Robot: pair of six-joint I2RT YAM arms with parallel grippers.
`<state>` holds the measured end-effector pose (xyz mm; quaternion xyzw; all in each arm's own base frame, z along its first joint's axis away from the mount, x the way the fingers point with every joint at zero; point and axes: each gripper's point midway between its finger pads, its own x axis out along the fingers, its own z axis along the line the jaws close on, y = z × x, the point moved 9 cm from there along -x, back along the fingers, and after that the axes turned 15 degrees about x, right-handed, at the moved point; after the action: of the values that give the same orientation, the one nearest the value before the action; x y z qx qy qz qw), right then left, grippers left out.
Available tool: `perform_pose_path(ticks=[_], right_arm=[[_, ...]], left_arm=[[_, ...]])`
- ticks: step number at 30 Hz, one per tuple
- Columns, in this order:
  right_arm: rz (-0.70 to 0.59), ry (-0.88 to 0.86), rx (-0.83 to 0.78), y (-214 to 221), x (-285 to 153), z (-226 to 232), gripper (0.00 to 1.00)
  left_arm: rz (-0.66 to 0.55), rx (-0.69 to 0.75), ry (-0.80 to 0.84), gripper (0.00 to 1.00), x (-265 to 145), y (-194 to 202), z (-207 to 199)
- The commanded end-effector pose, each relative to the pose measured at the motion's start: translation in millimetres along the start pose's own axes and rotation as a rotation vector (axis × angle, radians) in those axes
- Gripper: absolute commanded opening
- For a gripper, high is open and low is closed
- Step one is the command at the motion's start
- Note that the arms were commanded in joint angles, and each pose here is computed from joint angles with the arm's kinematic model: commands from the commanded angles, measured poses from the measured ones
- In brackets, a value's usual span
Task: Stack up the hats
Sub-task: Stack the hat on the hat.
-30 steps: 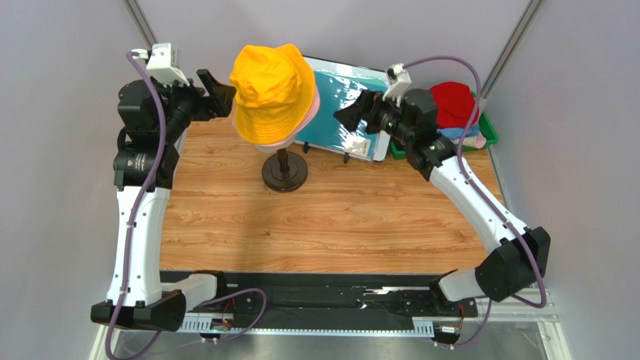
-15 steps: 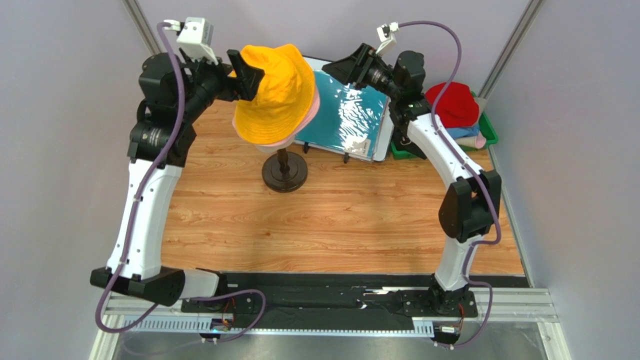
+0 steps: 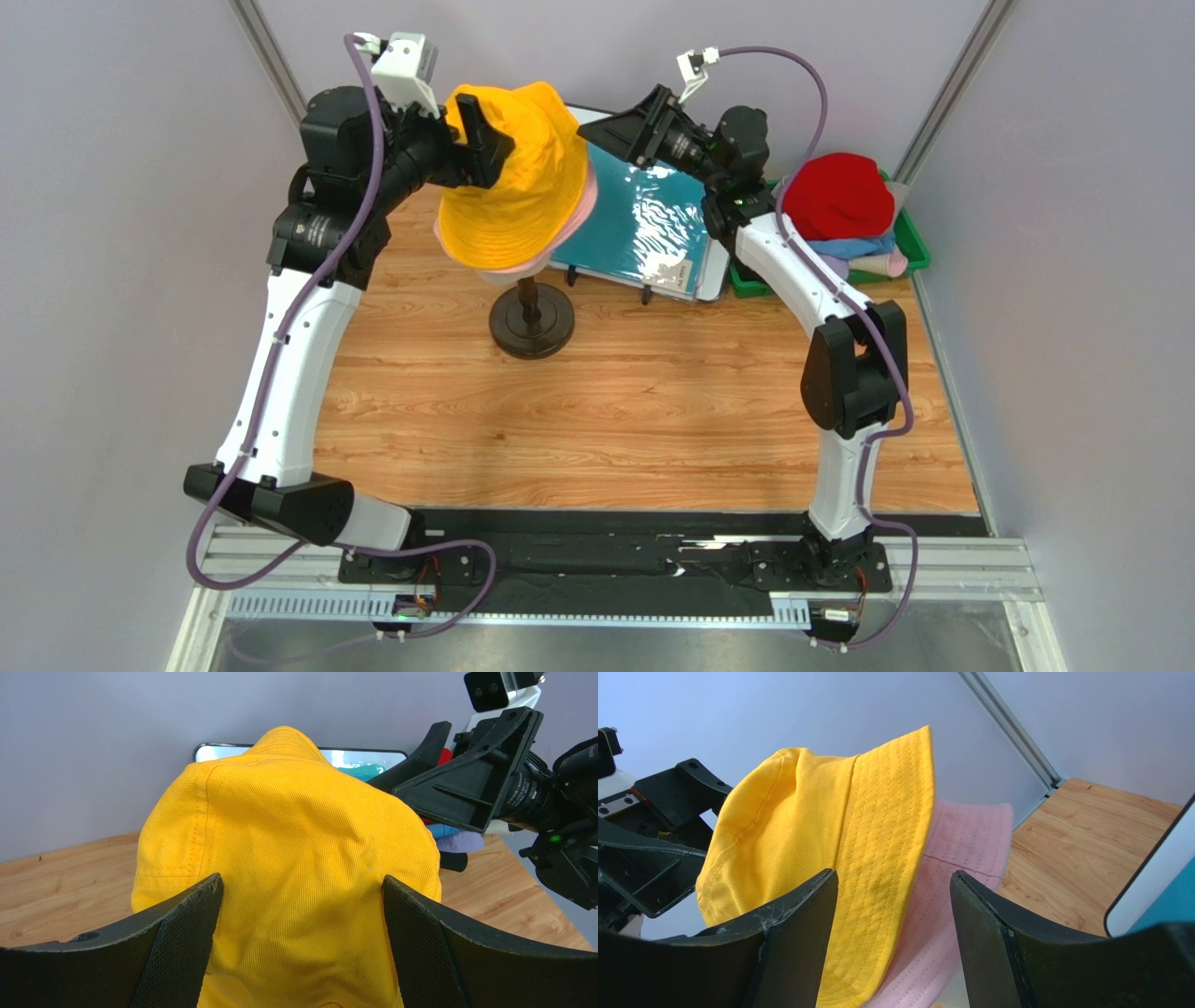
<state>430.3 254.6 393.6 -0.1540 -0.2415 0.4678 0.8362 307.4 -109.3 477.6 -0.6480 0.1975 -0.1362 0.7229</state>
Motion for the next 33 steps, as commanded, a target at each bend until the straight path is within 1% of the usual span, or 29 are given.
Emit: perform_pose_path(ticks=[1,5,8,9,11,12,13,14,17,25,33], right_arm=[[0.022,-0.095,-0.043,2.9,14.8,22.1,0.65],[0.043,-0.136,-0.029,7.1,17.1,22.6,0.64],[0.044,-0.137,-0.014,8.8,16.2,23.5,0.54],[0.047,-0.122,-0.006,10.0,17.6,21.5,0.41],[0.039,-0.074,-0.002,10.3,18.9,14.9,0.24],[0.035,-0.062,-0.002,11.1,18.4,14.6,0.11],[0.027,-0.040,0.009,11.8,18.1,10.4,0.04],[0.014,0.007,0.023,13.9,17.1,0.6,0.00],[-0.005,0.100,0.045,18.2,12.6,-16.4,0.00],[-0.013,0.246,0.122,35.0,2.8,-50.9,0.00],[0.004,0.379,0.113,48.2,4.0,-72.4,0.00]], left_arm=[[-0.030,0.039,0.000,0.88,-7.3,-7.8,-1.7],[-0.030,0.039,0.002,0.88,-7.2,-6.8,-1.9],[-0.029,0.039,0.003,0.88,-6.4,-6.1,-2.0],[-0.027,0.038,0.005,0.88,-6.1,-5.7,-2.1],[-0.024,0.036,0.007,0.88,-6.5,-4.5,-2.5],[-0.023,0.036,0.007,0.88,-6.4,-3.6,-2.6],[-0.020,0.035,0.004,0.88,-7.0,-2.2,-2.6],[-0.028,0.037,0.002,0.88,-8.9,-3.3,-2.7],[-0.031,0.039,-0.011,0.88,-10.6,-2.0,-2.1],[-0.042,0.037,-0.035,0.90,-13.1,-1.6,-0.8],[-0.050,0.032,-0.045,0.92,-11.4,-0.2,-0.1]])
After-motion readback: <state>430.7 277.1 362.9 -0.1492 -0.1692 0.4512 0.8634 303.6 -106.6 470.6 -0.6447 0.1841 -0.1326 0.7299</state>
